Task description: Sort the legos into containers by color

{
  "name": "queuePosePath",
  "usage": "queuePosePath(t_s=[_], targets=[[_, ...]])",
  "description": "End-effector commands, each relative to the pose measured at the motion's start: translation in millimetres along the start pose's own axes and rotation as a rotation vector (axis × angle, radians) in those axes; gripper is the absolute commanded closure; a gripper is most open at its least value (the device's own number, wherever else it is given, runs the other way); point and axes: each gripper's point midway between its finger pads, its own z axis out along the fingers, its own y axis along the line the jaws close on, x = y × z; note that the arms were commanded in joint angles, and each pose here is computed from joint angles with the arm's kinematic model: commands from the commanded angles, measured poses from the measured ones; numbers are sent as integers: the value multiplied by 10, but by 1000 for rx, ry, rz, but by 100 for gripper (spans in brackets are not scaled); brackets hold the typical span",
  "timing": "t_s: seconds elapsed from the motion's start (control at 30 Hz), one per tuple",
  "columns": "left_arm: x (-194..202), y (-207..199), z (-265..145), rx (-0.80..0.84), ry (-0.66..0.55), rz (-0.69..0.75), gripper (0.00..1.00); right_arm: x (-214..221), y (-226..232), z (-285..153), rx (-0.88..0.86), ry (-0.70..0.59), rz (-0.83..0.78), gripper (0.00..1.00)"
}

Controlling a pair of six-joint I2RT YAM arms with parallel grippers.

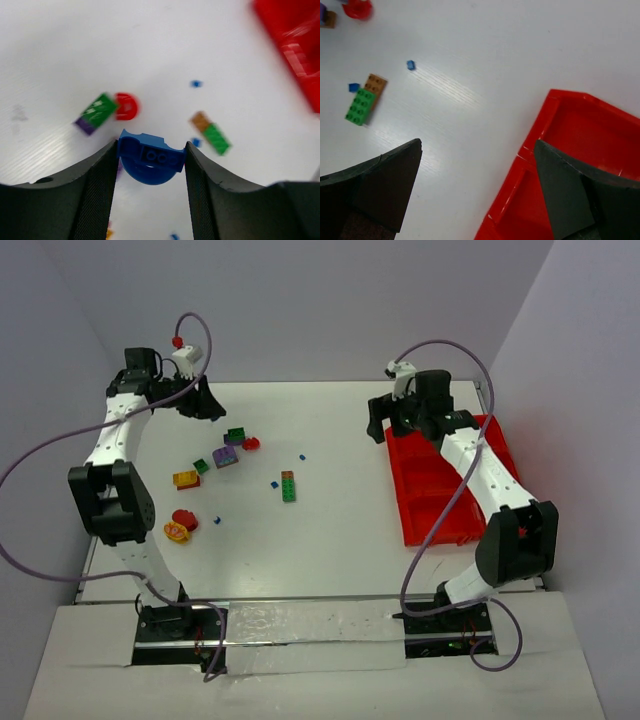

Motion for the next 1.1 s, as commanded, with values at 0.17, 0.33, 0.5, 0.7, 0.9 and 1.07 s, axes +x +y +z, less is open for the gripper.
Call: queuePosePath(t_s=[0.17, 0.33, 0.5, 0.7, 0.9, 1.07], targets=[[27, -1483, -260, 538, -62, -7, 82, -570, 922, -312, -202, -175, -261, 0], [348, -2037, -345, 775, 8, 27, 83, -570, 1424, -470, -447, -210, -452, 2], [572, -2268, -375, 898, 0, -71, 84, -552, 1841, -673, -686, -226, -539, 4], [614, -2538, -422, 979, 6, -102, 85, -440, 2200, -821, -835, -221, -605, 6], [651, -2747, -521, 1042, 8, -124, 84, -332, 2595, -901, -951, -200, -692, 8], [686, -2867, -585, 1067, 18, -118, 83, -330, 2846, -1017, -1026, -211, -748, 9]])
